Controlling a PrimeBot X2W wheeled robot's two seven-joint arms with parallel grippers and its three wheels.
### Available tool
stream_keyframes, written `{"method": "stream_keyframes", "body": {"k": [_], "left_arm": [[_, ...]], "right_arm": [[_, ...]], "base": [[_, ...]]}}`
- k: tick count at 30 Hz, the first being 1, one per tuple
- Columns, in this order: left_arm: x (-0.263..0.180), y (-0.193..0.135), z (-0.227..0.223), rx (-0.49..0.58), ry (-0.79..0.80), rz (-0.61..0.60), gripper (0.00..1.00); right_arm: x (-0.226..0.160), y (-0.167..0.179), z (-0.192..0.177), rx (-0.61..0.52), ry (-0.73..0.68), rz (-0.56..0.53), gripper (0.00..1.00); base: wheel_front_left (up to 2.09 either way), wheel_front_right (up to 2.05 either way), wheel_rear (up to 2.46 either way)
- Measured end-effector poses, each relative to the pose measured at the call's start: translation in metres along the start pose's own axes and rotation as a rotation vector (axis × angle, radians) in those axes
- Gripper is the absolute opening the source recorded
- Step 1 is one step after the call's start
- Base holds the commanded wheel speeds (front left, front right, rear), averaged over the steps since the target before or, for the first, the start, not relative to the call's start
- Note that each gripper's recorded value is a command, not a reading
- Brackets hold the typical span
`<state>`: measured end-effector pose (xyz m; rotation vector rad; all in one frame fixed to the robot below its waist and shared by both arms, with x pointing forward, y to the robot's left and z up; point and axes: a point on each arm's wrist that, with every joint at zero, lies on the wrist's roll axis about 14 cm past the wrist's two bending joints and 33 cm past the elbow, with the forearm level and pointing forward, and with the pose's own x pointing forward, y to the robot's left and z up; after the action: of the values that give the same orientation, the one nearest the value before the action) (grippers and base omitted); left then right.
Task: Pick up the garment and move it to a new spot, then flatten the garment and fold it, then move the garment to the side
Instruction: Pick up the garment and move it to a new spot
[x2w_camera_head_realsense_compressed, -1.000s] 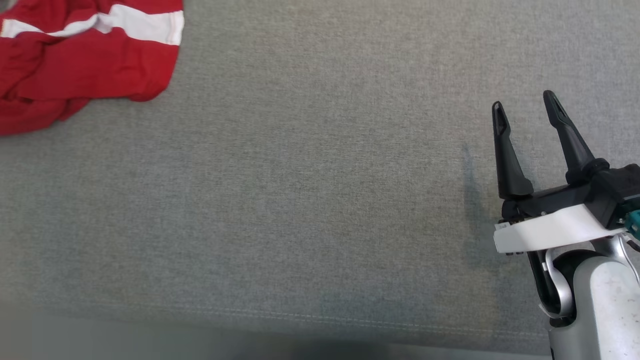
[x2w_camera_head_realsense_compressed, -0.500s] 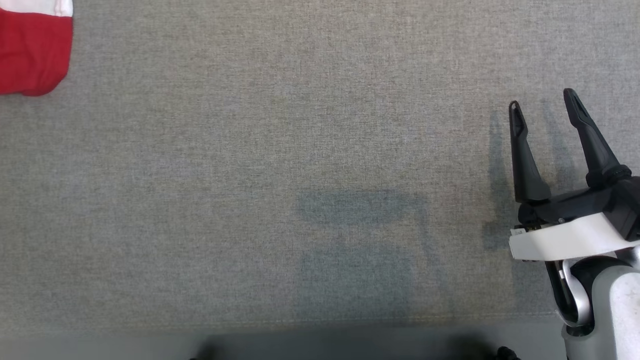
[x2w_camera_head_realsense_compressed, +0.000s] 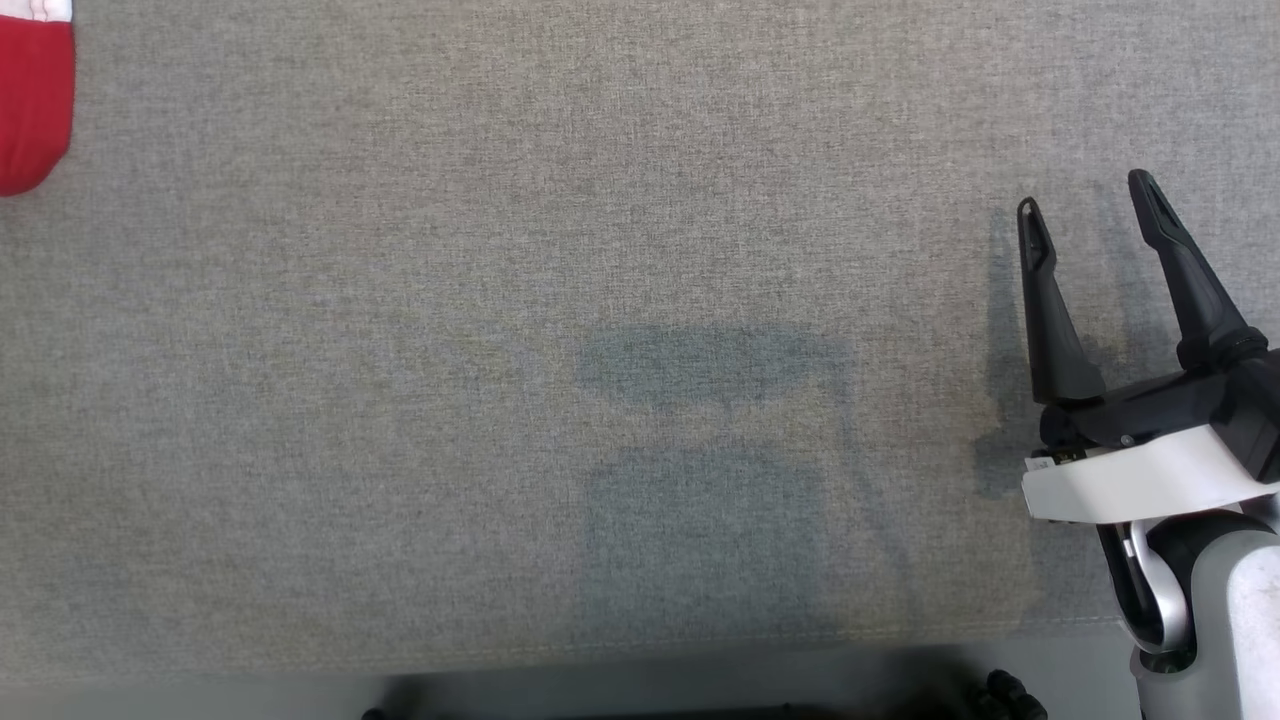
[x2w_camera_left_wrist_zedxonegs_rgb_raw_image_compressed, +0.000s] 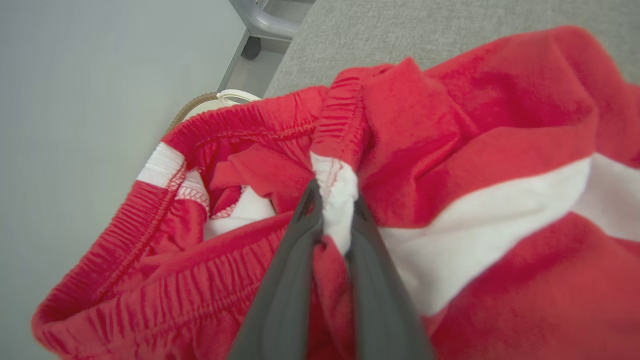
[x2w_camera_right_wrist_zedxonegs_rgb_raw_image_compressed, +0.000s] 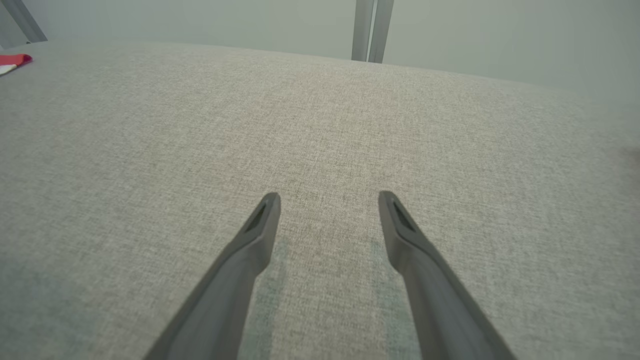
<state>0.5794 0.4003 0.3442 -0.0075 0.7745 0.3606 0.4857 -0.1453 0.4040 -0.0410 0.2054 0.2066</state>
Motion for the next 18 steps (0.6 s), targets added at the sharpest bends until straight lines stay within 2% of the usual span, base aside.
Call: {"method": "stream_keyframes", "body": {"k": [11, 18], "left_arm": [[-0.021, -0.008, 0.032, 0.007, -0.065, -0.061, 0.00], [-0.050, -0.032, 0.062, 0.033, -0.074, -0.152, 0.00]], "right_arm": [[-0.001, 0.006, 0.022, 0.015, -0.064, 0.013, 1.00], [-0.012, 0.010, 0.040, 0.038, -0.109, 0.013, 1.00]], "base": [[0.00, 0.00, 0.00], [0.00, 0.00, 0.00]]}}
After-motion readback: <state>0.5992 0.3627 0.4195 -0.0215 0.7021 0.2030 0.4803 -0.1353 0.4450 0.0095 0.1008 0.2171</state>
